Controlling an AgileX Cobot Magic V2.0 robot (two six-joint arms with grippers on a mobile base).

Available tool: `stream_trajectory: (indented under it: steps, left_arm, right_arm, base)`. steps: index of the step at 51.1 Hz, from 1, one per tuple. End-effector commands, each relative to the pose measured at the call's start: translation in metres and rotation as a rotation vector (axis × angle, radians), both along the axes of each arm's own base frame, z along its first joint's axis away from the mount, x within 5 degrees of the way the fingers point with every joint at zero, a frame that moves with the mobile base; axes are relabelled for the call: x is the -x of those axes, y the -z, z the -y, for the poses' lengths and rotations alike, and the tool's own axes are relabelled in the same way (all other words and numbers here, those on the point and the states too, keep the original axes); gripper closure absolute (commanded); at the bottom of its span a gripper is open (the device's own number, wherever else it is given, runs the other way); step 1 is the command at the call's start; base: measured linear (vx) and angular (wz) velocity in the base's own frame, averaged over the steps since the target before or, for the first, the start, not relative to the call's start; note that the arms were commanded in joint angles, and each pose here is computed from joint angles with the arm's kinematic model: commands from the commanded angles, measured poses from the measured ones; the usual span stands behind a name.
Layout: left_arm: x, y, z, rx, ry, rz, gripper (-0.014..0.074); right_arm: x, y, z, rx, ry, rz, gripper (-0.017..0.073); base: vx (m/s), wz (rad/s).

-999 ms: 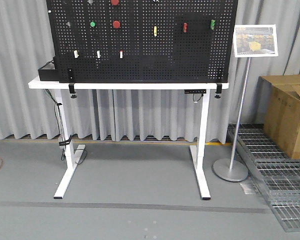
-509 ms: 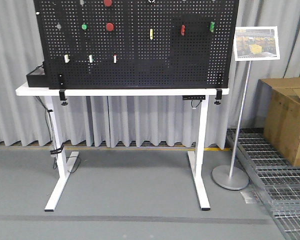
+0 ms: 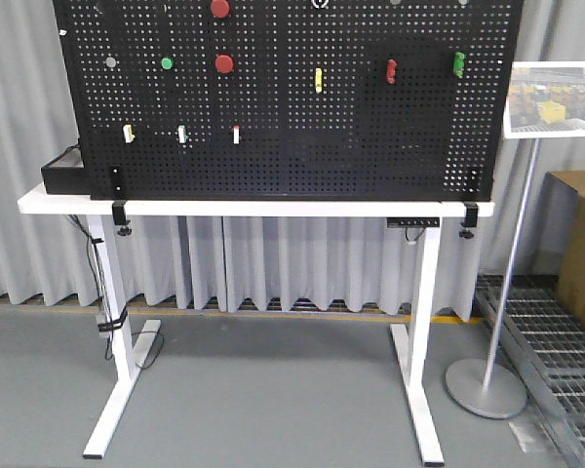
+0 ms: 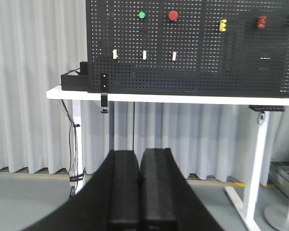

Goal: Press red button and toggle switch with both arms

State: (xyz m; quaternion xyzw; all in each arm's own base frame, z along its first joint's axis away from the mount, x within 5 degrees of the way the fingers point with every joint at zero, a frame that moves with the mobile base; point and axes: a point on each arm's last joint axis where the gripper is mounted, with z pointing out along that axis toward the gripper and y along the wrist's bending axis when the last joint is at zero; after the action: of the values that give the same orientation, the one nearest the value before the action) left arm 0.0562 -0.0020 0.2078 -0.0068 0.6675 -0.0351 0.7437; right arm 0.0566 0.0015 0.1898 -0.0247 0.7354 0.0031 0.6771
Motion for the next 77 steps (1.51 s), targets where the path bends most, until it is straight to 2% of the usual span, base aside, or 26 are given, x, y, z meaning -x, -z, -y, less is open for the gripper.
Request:
stream_trajectory:
  steps: [1,77]
  left_arm:
    - [0.0000,0.0029,-0.0006,0.022,-0.004,0.059,0.0592]
    - [0.0000,0.0029,-0.0006,0.022,-0.004,0.059,0.0592]
  right_arm:
    - [0.0002,-0.0045,-0.0006,0.008,-0.005,0.085,0.0559]
    - [0.0002,-0.0045,-0.0006,0.008,-0.005,0.085,0.0559]
  base:
    - [0.40,0.06]
    - [0.40,0.01]
